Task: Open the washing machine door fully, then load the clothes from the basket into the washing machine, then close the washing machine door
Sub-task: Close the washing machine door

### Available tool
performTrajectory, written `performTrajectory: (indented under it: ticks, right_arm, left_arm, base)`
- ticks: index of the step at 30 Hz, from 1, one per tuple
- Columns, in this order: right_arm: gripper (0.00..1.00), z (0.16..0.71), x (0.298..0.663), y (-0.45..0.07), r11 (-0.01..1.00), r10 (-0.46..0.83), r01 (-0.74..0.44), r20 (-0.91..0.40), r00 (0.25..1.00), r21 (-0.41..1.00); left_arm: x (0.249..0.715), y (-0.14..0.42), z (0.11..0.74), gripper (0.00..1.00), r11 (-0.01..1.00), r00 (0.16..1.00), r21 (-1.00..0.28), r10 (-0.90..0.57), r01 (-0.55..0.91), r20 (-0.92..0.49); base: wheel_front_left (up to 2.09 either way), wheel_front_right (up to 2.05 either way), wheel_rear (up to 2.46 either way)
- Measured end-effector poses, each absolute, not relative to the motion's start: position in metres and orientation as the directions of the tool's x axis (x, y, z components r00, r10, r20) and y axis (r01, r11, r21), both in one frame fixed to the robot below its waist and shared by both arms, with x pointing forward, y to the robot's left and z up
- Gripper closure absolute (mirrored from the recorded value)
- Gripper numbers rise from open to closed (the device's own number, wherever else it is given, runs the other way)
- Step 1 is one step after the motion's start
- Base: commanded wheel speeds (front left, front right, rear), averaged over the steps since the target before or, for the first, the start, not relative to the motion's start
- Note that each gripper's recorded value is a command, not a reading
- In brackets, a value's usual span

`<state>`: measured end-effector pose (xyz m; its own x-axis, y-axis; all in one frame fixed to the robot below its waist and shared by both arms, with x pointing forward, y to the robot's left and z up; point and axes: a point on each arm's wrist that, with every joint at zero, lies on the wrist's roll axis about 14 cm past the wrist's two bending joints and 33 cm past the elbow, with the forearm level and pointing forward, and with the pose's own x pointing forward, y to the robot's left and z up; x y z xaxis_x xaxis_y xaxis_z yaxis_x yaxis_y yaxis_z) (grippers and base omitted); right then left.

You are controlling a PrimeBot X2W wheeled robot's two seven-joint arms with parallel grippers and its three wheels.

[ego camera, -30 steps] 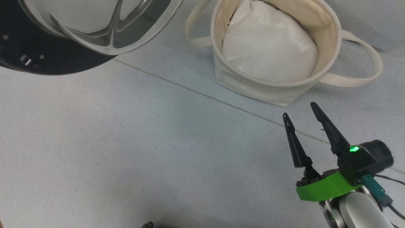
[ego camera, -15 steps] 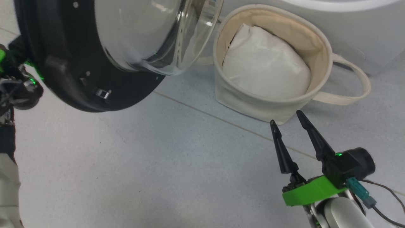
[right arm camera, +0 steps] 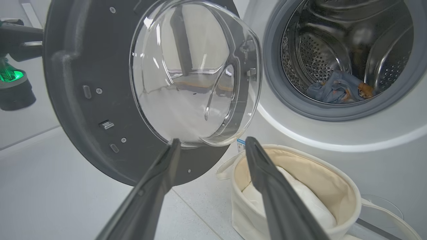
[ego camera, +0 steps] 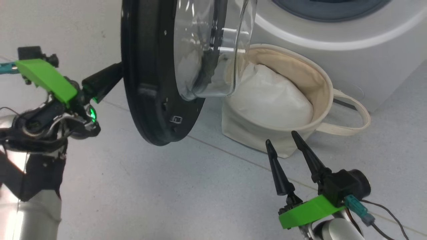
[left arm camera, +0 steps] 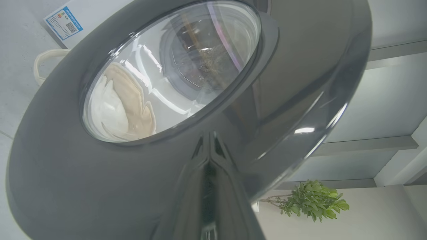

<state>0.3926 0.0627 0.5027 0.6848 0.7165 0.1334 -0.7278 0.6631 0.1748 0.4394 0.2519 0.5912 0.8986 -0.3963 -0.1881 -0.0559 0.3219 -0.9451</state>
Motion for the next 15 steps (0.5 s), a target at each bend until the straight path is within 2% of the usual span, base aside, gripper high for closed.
performTrajectory:
  ticks: [5, 15]
  right_arm:
    - [0.0, 0.512, 0.392, 0.056, 0.684, 0.694, -0.71, 0.15, 0.704, 0.168]
    - [0.0, 0.516, 0.395, -0.007, 0.818, 0.536, -0.553, 0.135, 0.833, 0.161]
  left_arm:
    - [0.442, 0.225, 0.591, 1.0, 0.298, 0.873, -0.954, -0.458, -0.026, -0.167]
    - [0.445, 0.137, 0.566, 1.0, 0.17, 0.745, -0.985, -0.656, -0.006, -0.118]
  base:
    - [0.0, 0.0, 0.0]
    - [0.0, 0.0, 0.0]
